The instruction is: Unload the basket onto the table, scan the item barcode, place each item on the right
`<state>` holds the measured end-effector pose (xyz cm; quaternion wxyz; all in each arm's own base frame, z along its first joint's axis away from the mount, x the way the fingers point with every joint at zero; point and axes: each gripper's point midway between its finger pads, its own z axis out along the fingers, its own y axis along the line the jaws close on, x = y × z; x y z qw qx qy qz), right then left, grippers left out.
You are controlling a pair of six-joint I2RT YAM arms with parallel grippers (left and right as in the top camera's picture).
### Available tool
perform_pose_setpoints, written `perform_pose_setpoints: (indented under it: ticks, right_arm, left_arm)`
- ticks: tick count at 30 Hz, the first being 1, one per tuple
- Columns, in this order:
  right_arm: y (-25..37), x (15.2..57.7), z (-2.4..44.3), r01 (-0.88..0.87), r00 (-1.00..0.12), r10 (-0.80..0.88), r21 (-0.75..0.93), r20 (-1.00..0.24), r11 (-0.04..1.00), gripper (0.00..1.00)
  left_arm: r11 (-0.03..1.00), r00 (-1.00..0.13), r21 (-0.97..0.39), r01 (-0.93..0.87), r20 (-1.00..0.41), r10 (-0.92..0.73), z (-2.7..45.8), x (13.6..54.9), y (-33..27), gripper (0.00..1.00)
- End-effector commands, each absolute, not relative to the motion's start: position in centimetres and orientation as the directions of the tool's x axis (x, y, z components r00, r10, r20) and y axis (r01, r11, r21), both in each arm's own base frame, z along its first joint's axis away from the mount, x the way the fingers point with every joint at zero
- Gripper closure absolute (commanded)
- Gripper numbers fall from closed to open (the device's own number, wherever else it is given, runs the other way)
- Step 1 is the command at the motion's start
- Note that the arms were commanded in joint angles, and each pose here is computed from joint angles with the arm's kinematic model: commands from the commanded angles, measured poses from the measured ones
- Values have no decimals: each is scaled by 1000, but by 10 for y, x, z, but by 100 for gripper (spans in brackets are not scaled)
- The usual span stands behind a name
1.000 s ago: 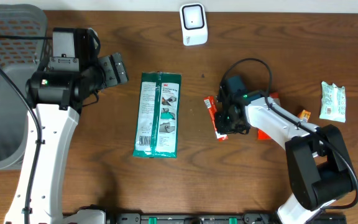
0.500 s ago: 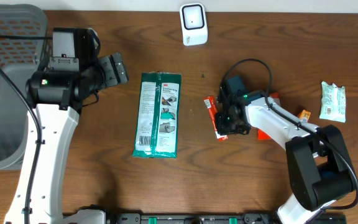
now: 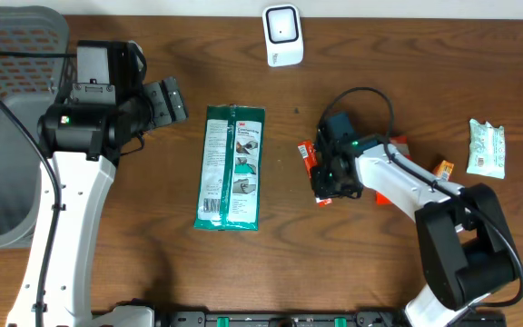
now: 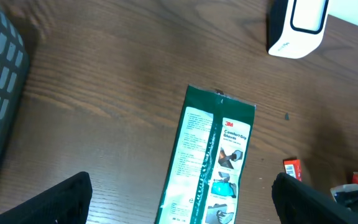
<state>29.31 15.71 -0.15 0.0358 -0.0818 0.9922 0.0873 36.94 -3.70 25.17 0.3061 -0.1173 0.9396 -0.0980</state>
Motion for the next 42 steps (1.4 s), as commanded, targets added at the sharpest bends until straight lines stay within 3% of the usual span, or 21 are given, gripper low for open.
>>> perform_pose_setpoints:
  ticks: [1, 11, 19, 26, 34, 39, 41, 42]
  right_arm:
    - [161, 280, -10, -184, -982, -176, 162, -65, 969, 73]
    - [155, 279, -13, -193, -980, -186, 109, -71, 975, 99]
    - [148, 300, 19, -223, -963, -207, 82, -174, 971, 99]
    - [119, 319, 50, -186, -928, -219, -134, -301, 973, 99]
    - [123, 316, 42, -242, -913, -295, -211, -281, 947, 99]
    - [134, 304, 31, -250, -932, -274, -128, -239, 960, 99]
    - [133, 307, 32, -239, -934, -261, -118, -245, 964, 96]
    - [132, 309, 33, -235, -935, -255, -109, -246, 966, 84]
  left_arm:
    - [956, -784, -247, -160, -557, -275, 252, 369, -34, 7]
    - [956, -784, -247, -160, -557, -275, 252, 369, -34, 7]
    - [956, -784, -247, -160, -557, -275, 252, 369, -34, 7]
    - [956, -784, -247, -160, -557, -275, 252, 369, -34, 7]
    - [956, -784, -247, -160, -557, -275, 252, 369, -34, 7]
    - [956, -784, -247, -160, -557, -275, 252, 369, -34, 7]
    - [956, -784, -247, -160, -557, -275, 252, 369, -34, 7]
    - [956, -784, -247, -160, -557, -275, 252, 369, -34, 7]
